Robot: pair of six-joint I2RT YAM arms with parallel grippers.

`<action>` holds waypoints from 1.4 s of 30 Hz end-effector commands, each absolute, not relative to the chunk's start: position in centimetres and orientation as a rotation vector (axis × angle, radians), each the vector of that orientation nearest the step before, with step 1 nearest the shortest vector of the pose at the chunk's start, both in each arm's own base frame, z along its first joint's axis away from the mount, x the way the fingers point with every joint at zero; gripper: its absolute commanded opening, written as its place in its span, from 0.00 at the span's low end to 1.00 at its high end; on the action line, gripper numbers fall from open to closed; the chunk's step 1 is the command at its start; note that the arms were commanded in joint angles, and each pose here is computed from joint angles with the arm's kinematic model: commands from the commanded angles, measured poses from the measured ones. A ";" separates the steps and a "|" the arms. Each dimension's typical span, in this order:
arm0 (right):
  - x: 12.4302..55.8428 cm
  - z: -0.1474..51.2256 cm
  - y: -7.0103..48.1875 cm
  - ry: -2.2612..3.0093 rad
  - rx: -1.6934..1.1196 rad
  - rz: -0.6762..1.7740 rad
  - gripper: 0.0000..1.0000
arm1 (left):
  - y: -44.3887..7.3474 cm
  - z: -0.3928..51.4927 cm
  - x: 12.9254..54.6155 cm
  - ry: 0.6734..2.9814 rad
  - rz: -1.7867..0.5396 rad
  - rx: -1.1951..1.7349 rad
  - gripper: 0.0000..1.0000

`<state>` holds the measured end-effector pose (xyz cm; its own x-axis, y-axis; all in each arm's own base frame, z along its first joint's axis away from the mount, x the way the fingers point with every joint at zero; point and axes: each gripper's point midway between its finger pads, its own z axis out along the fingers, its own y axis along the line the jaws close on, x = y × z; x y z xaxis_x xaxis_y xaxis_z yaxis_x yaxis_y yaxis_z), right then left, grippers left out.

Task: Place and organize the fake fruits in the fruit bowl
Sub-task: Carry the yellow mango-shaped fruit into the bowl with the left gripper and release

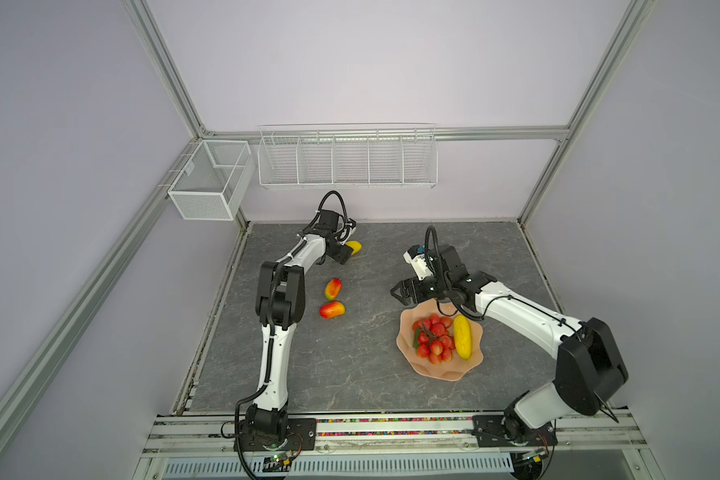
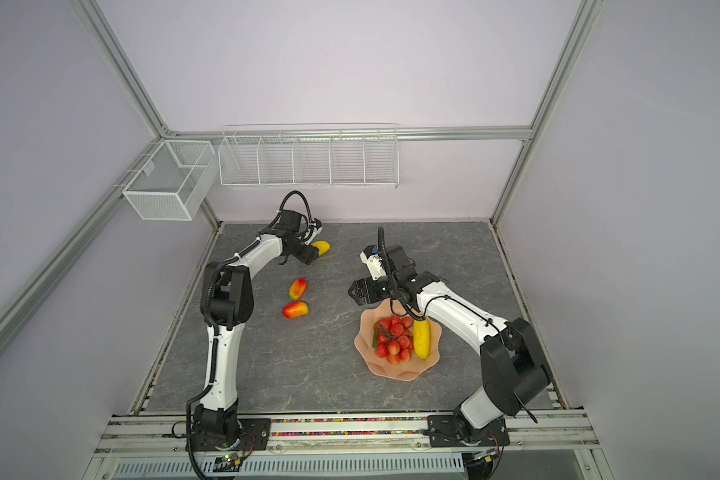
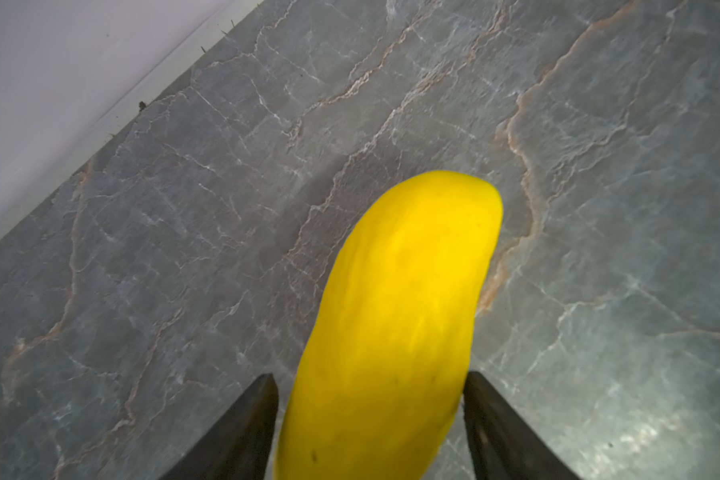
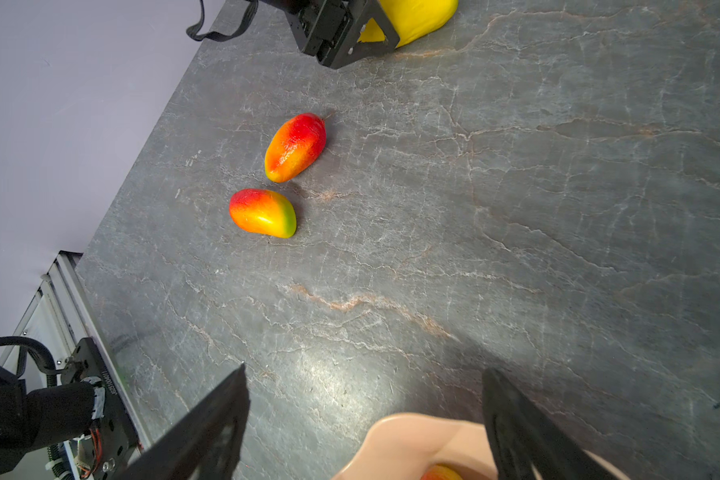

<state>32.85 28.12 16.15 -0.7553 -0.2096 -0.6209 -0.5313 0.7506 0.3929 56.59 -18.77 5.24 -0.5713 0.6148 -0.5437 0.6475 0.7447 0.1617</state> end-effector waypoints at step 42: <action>21.6 15.9 11.7 2.388 -0.053 0.548 0.89 | -45.1 13.2 27.4 1.590 -0.564 2.012 0.41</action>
<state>21.73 12.19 16.48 -0.7615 0.0958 -0.6411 -0.2048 0.9028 0.3782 27.97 -44.64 13.29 0.1707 0.7636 -0.6227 0.9852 -0.1232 0.1190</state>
